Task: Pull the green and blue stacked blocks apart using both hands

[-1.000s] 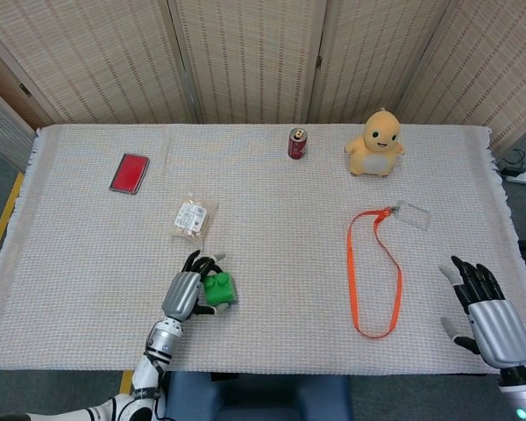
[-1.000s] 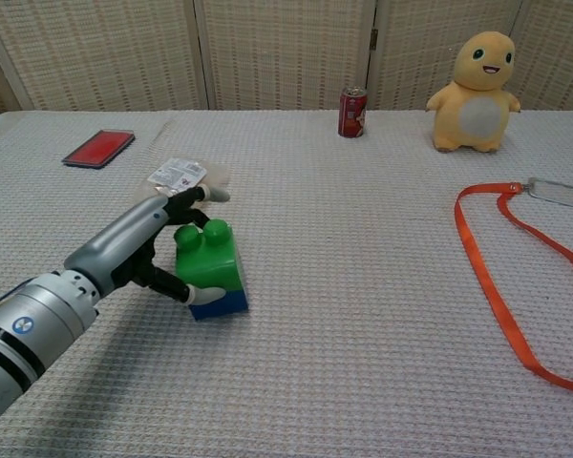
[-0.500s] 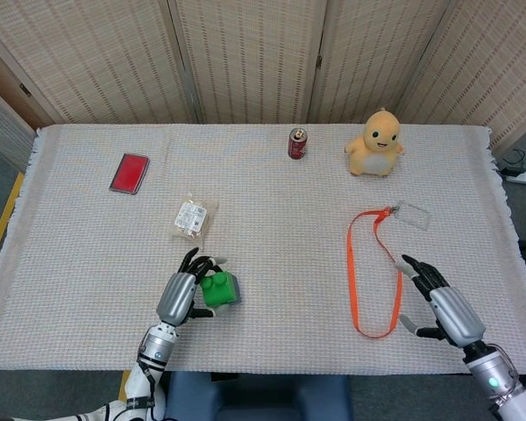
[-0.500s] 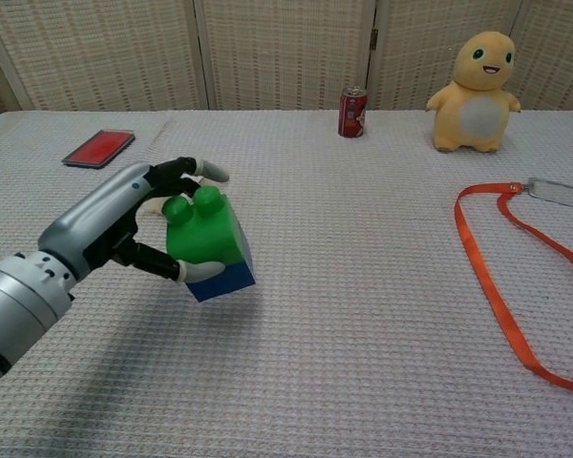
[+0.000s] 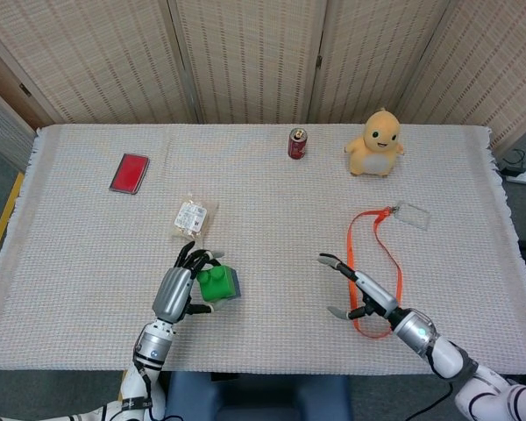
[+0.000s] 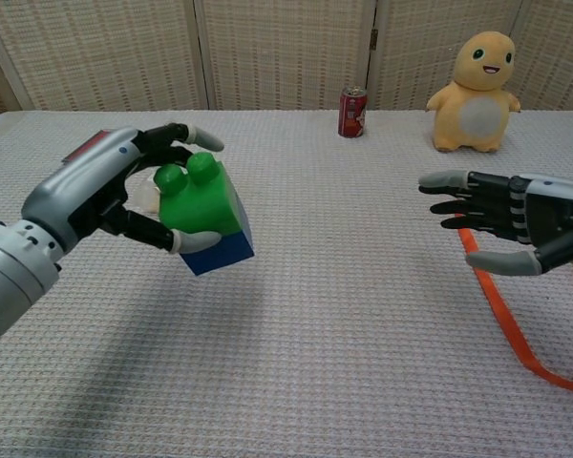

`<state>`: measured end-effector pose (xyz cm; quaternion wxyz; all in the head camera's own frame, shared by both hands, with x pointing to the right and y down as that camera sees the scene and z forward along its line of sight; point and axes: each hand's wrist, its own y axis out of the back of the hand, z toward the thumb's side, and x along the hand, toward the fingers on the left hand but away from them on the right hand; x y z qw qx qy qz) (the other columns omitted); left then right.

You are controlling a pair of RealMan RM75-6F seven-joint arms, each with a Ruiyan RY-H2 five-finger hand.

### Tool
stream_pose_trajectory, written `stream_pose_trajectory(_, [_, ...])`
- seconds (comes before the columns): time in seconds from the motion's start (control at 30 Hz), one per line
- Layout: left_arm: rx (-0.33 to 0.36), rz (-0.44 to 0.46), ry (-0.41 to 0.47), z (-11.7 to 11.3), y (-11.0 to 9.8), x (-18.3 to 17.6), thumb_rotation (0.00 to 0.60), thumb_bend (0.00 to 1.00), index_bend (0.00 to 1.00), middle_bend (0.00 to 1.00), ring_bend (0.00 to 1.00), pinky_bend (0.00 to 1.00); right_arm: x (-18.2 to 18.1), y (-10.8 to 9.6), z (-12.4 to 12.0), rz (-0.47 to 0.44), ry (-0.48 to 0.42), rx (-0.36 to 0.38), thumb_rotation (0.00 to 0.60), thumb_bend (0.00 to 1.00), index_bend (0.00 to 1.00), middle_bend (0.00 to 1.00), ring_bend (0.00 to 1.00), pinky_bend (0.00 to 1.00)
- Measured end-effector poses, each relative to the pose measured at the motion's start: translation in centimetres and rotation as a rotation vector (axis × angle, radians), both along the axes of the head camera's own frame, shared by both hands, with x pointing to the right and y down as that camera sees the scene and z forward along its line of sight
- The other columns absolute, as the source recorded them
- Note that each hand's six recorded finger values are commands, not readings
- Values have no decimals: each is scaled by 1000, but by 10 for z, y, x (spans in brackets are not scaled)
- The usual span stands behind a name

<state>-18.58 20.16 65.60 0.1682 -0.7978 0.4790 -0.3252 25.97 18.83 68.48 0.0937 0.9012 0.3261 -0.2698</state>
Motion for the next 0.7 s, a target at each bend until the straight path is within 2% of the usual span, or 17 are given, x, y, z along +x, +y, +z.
stream_pose_trajectory(0.1, [-18,-6,8,1,-1,1,600,390,268,699,223,0,-21,-2,9,-1,-61,-61,600,389,0,0,0,0])
stream_pose_trajectory(0.2, [-25,-15,21,-1,-3,2,600,390,268,699,223,0,-41,-3,18,-8,-111,-89,600,389,0,0,0,0])
stream_pose_trajectory(0.43, [-46,-22,48,-2,-5,6,600,390,268,699,228,0,-72,-1,38,-32,-148,-126,600,389,0,0,0,0])
stream_pose_trajectory(0.7, [-51,-34,52,-5,-7,2,600,390,268,700,229,0,-106,-11,36,-12,-254,-162,600,390,0,0,0,0])
